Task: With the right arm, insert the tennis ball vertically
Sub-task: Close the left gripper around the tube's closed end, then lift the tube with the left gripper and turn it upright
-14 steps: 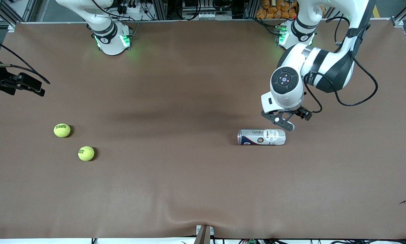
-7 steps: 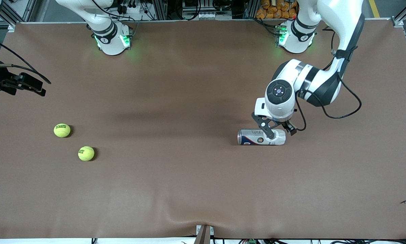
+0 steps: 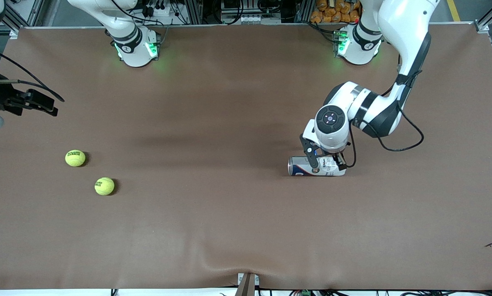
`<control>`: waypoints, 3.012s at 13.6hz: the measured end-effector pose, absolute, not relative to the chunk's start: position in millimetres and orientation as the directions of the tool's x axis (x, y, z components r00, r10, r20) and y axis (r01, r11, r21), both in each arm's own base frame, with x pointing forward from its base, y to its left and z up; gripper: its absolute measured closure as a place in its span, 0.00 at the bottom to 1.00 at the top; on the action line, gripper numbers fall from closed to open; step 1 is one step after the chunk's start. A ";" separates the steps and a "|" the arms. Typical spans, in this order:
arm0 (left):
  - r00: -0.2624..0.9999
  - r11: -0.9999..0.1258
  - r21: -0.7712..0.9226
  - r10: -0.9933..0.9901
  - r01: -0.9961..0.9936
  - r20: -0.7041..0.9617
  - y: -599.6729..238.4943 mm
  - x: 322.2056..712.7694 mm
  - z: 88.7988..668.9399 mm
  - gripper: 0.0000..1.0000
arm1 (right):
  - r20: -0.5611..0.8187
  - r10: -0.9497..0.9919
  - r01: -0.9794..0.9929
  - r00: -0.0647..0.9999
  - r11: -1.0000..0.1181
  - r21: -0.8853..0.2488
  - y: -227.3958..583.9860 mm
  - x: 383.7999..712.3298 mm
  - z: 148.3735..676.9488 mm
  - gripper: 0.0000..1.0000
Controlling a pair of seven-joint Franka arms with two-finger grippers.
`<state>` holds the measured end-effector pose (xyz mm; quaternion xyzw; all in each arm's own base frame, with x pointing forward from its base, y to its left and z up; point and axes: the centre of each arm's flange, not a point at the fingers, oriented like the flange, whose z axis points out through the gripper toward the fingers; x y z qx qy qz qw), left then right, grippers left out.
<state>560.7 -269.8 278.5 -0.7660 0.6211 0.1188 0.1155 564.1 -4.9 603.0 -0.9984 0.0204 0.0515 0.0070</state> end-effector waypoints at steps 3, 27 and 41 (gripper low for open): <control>0.108 -0.113 -0.002 -0.940 -0.994 -0.323 -273.7 572.7 267.3 0.00 | -0.131 -0.041 -0.043 0.990 -0.999 -0.013 -6.5 579.4 572.4 0.00; -0.066 0.078 -0.010 -0.904 -0.997 -0.422 -328.3 557.3 204.3 0.00 | -0.166 -0.097 -0.100 0.981 -0.995 -0.008 -37.8 574.4 435.2 0.00; -0.004 0.040 -0.062 -0.874 -0.997 -0.486 -327.2 553.9 172.1 0.00 | -0.060 -0.068 -0.069 0.996 -0.998 -0.013 -23.2 587.9 468.2 0.00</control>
